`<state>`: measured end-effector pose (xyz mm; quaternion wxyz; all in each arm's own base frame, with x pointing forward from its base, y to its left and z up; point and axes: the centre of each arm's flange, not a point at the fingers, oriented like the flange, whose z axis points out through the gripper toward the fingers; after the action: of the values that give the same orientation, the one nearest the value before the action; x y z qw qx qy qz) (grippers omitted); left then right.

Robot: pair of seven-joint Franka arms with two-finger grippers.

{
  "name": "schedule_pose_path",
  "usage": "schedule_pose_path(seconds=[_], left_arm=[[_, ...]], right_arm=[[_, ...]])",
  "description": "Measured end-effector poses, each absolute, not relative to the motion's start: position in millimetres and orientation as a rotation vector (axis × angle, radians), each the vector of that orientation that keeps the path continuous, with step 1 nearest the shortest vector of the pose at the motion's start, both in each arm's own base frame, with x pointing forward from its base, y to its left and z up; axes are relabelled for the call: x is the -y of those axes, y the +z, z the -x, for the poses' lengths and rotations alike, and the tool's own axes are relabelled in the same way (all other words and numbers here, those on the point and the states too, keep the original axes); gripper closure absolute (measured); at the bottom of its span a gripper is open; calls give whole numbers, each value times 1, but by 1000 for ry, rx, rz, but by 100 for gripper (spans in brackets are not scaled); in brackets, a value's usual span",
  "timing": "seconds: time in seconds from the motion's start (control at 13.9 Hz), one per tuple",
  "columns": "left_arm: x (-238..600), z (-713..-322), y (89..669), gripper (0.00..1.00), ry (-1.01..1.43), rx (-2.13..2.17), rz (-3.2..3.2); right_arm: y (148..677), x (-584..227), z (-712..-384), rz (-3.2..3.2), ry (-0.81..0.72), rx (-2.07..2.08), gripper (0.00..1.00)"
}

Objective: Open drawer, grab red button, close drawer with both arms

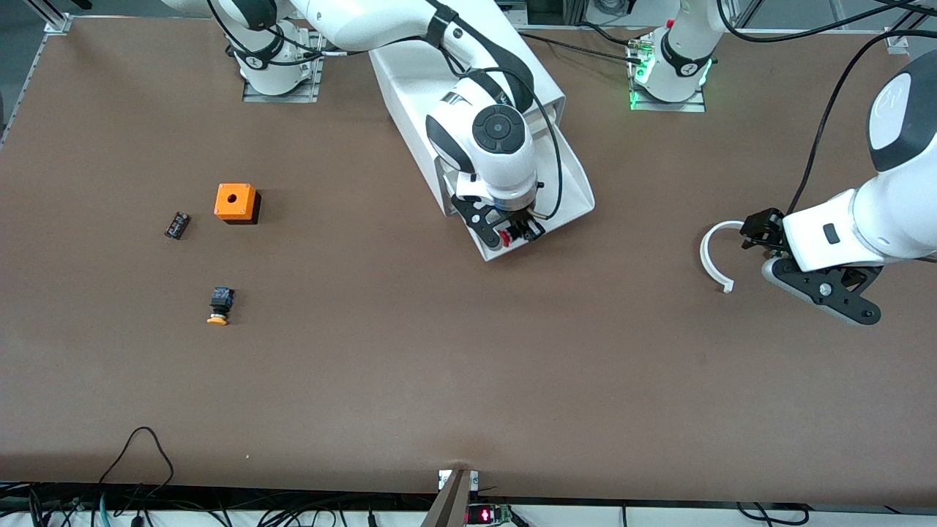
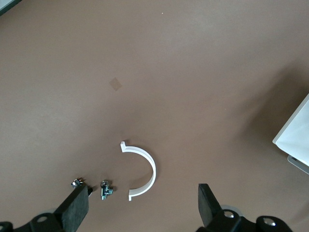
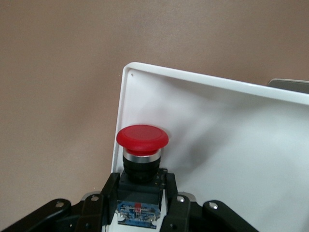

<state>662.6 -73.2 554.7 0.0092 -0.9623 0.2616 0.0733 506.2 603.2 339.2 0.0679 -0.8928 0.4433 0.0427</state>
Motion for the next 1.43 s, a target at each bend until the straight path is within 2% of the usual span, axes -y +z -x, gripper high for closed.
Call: schedule_pose_path(seconds=[0.43,0.72,0.93,1.15,1.43], left_arm=[[73,-662,555,0,229,-817,3006],[74,-662,555,0,230,-819,3005],[75,-662,555,0,230,-820,3004],[75,-662,555,0,231,-820,3004],[80,-661,556,0,228,-774,3013]], right_arm=[[405,-598,-501,2737,106,-1173,58],[423,-568,-521,2886,27,-903,58],[435,-523,-552,3012,28,-661,58],[450,-446,-600,3083,74,-453,58],[437,-347,-651,3132,168,-204,58]])
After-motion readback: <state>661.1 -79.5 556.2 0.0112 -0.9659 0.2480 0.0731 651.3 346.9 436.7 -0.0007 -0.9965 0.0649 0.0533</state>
